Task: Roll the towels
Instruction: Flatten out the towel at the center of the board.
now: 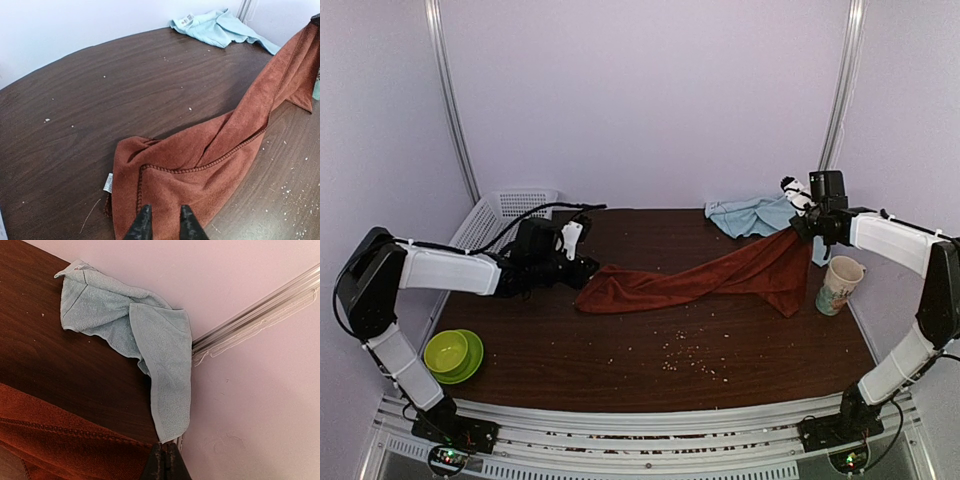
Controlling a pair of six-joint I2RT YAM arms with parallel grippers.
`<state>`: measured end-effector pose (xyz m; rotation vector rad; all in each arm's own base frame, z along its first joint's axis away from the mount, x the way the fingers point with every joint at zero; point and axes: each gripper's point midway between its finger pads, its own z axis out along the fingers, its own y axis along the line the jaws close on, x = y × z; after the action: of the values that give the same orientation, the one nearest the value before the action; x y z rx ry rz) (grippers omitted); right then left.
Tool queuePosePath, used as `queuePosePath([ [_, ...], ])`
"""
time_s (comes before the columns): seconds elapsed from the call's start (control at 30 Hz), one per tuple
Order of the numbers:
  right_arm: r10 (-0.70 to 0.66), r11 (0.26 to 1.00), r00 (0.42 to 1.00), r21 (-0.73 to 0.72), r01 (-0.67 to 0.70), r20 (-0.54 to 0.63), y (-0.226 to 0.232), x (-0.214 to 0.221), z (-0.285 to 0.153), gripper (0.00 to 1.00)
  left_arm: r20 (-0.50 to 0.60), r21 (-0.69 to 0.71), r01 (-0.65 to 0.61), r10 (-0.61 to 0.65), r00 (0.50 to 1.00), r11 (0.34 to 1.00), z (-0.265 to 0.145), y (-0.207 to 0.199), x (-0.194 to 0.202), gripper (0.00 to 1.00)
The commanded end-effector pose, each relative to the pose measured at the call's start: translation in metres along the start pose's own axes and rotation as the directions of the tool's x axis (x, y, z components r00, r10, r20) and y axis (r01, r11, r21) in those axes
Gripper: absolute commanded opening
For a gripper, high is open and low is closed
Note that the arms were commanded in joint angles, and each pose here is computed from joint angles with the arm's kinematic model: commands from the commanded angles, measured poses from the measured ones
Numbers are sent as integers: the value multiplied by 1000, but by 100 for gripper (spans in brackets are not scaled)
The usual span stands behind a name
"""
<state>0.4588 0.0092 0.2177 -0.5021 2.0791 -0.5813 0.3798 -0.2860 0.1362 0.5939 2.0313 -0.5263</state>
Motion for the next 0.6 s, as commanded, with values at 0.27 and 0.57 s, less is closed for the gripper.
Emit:
queuePosePath([
  [0.27,-23,999,1000,-46,23,18,5,0,-7,0,-195,56,55,-43,980,997,79,-6,27,34],
  [0.57,-19,998,999,-60,21,30,7,-3,-9,0,-255,9,95,-90,963,995,99,3,45,31],
])
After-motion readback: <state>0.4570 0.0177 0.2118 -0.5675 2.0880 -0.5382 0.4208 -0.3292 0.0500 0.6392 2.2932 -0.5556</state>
